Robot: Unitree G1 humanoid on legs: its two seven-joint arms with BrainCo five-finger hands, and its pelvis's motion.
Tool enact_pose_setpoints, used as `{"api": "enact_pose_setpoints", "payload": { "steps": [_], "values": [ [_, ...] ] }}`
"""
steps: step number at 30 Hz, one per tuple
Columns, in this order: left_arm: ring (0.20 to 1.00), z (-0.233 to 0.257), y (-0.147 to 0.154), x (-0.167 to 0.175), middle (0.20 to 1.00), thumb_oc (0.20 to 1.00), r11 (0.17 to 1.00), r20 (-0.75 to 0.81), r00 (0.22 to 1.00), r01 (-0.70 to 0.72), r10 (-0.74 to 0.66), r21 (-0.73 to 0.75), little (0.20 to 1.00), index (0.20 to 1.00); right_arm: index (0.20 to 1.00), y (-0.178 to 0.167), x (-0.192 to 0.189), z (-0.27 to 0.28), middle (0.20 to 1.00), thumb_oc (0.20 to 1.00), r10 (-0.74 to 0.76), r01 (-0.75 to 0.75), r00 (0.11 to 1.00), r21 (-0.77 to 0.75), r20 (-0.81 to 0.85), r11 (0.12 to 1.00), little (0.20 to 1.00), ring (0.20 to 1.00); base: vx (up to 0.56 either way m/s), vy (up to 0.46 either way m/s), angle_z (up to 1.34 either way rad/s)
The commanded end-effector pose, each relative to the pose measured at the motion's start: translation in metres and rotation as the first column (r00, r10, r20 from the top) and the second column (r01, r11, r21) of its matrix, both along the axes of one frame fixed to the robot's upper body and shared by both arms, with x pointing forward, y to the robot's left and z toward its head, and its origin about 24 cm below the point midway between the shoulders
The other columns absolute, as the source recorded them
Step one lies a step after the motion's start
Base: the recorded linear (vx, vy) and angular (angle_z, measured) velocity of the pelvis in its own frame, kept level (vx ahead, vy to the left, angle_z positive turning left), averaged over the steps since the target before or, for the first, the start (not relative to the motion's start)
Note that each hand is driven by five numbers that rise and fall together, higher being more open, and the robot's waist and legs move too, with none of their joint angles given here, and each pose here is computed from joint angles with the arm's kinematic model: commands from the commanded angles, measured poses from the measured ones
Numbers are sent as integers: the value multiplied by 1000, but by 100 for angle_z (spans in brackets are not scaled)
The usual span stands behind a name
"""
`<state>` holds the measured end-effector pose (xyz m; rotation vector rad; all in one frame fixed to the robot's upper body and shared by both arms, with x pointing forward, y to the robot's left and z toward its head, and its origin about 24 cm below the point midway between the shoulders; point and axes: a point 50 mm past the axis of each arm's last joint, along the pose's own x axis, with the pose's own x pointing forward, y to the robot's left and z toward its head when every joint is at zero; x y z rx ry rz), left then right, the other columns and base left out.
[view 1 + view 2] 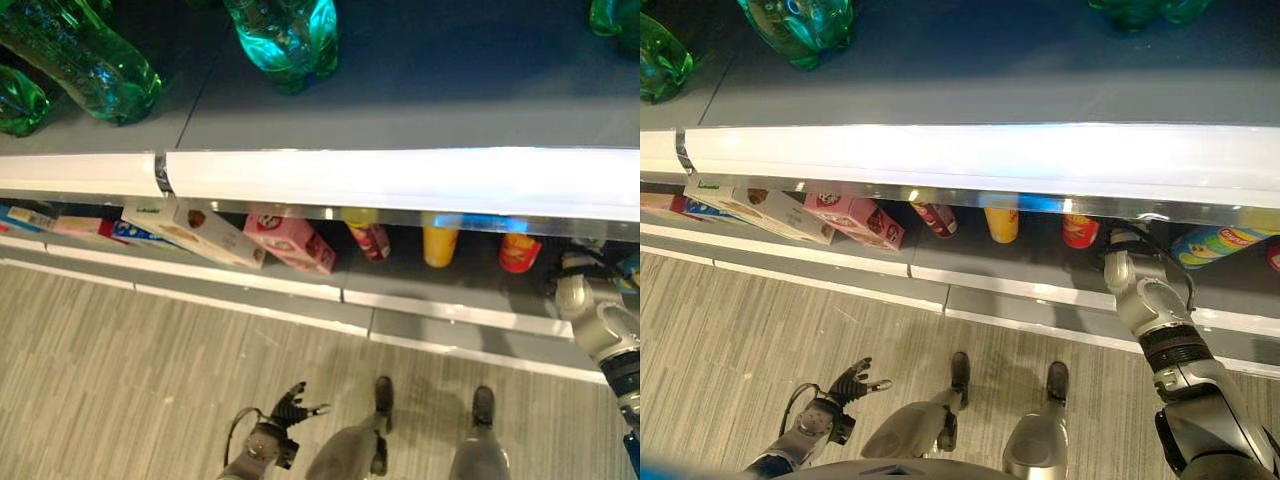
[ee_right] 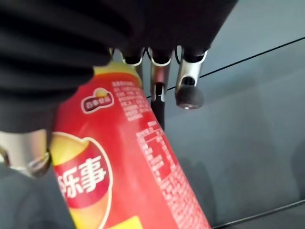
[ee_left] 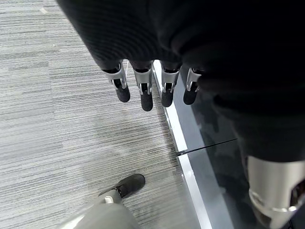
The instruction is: Put the goods on the table back onto the shelves and tidy them up.
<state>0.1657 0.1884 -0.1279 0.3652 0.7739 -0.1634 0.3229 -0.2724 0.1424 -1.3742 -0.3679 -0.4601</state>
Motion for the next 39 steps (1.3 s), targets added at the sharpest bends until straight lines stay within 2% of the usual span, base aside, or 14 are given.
{"api": "enact_pose_setpoints", "payload": {
  "steps": [1, 9, 39],
  "values": [
    [1000, 7, 12, 12, 1000, 1000, 998, 46, 999, 8, -11, 56, 1000, 1000, 200, 4, 5, 16, 200, 200, 17, -19, 995, 21, 95, 1000, 200, 200, 0, 0, 0],
    [1000, 8, 10, 15, 1000, 1000, 998, 57, 998, 19, -22, 60, 1000, 1000, 200, -10, 0, 15, 200, 200, -36, 33, 994, 37, 104, 999, 200, 200, 0, 0, 0],
    [1000, 12, 16, 16, 1000, 1000, 996, 75, 997, 24, -30, 83, 1000, 1000, 200, -15, -8, -1, 200, 200, -70, 66, 995, 57, 75, 996, 200, 200, 0, 0, 0]
  ]
}}
